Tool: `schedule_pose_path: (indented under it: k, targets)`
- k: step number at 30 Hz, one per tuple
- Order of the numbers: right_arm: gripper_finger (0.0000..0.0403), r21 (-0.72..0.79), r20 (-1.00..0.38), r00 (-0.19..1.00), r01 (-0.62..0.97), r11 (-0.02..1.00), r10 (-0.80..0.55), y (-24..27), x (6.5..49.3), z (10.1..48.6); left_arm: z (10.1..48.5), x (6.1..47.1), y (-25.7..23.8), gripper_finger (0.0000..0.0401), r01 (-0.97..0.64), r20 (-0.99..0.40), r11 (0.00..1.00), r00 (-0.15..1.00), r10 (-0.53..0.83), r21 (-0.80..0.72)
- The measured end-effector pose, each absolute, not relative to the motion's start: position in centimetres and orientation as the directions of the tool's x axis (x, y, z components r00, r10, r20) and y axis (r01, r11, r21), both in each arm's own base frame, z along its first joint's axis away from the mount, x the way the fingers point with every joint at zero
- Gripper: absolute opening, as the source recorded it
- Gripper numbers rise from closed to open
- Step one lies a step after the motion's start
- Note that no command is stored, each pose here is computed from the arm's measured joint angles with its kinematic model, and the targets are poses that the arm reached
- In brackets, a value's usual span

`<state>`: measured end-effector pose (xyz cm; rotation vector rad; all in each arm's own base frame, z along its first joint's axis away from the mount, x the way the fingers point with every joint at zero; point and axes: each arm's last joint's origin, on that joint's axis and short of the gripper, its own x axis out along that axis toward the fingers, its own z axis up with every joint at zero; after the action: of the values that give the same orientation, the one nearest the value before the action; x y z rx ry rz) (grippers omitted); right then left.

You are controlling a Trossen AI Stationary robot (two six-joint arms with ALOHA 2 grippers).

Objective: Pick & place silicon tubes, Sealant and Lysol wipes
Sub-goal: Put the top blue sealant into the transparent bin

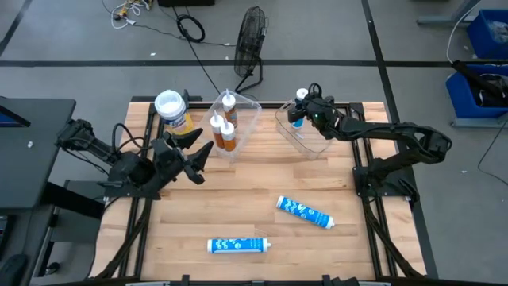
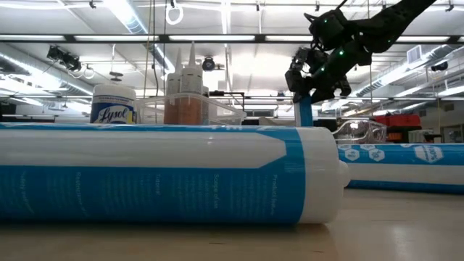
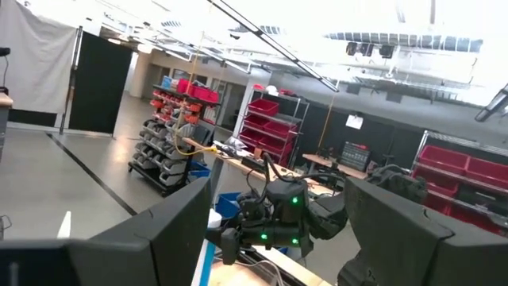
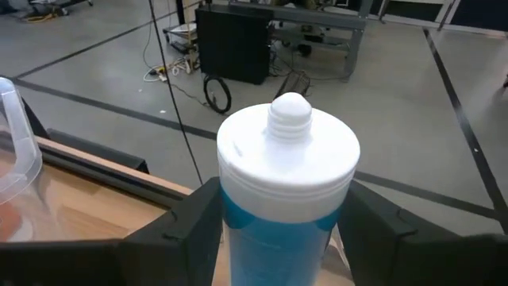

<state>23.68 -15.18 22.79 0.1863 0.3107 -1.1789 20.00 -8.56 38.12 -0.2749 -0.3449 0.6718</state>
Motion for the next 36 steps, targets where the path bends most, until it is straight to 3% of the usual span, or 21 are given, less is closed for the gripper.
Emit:
schedule_pose_path:
  k: [8, 19, 36]
  targets:
    - [0.0208, -0.019, -0.342, 0.358, 0.922, 0.387, -0.869, -15.2, 23.7, 22.8, 38.1, 20.1, -8.4, 0.0291, -0.565, 0.221, 0.746, 0.724, 0.653, -0.353]
    - [0.0262, -0.026, -0.371, 0.368, 0.914, 0.406, -0.853, -15.1, 23.7, 22.4, 38.1, 20.3, -8.0, 0.0291, -0.580, 0.220, 0.737, 0.714, 0.665, -0.348]
    - [0.0265, -0.050, -0.356, 0.390, 0.899, 0.434, -0.849, -15.3, 24.1, 23.7, 37.9, 20.3, -8.1, 0.0291, -0.586, 0.212, 0.741, 0.718, 0.663, -0.329]
